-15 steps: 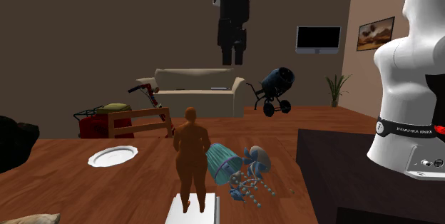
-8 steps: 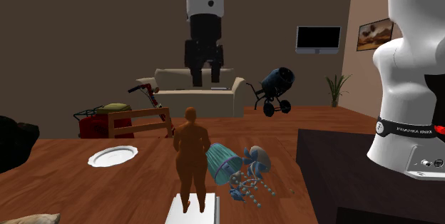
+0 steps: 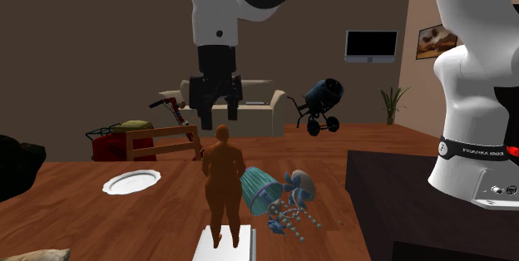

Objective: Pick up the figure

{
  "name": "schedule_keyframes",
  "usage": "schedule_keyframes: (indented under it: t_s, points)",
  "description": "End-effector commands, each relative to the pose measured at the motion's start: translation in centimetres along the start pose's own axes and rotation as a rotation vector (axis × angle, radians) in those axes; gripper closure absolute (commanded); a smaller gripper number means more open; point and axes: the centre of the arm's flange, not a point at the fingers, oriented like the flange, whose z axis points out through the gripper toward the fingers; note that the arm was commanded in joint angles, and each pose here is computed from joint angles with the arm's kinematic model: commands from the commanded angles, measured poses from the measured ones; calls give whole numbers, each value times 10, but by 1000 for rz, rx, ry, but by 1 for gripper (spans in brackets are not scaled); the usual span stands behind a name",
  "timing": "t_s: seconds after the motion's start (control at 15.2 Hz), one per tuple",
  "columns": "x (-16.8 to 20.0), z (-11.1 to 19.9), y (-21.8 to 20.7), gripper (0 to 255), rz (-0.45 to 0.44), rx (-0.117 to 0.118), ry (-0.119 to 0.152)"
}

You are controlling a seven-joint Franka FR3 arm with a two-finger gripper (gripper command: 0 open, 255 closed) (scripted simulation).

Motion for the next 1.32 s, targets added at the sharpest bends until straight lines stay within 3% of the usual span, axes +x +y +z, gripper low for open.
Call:
schedule_keyframes:
  t_s: [0.0,0.26,0.33,0.92,1.25]
  points:
    - [0,10,0,0,0,0,0]
    - [0,24,-1,0,0,0,0]
    - [0,24,0,255,0,0,0]
    - [0,24,-1,255,0,0,0]
    - [-1,-3,0,255,0,0,0]
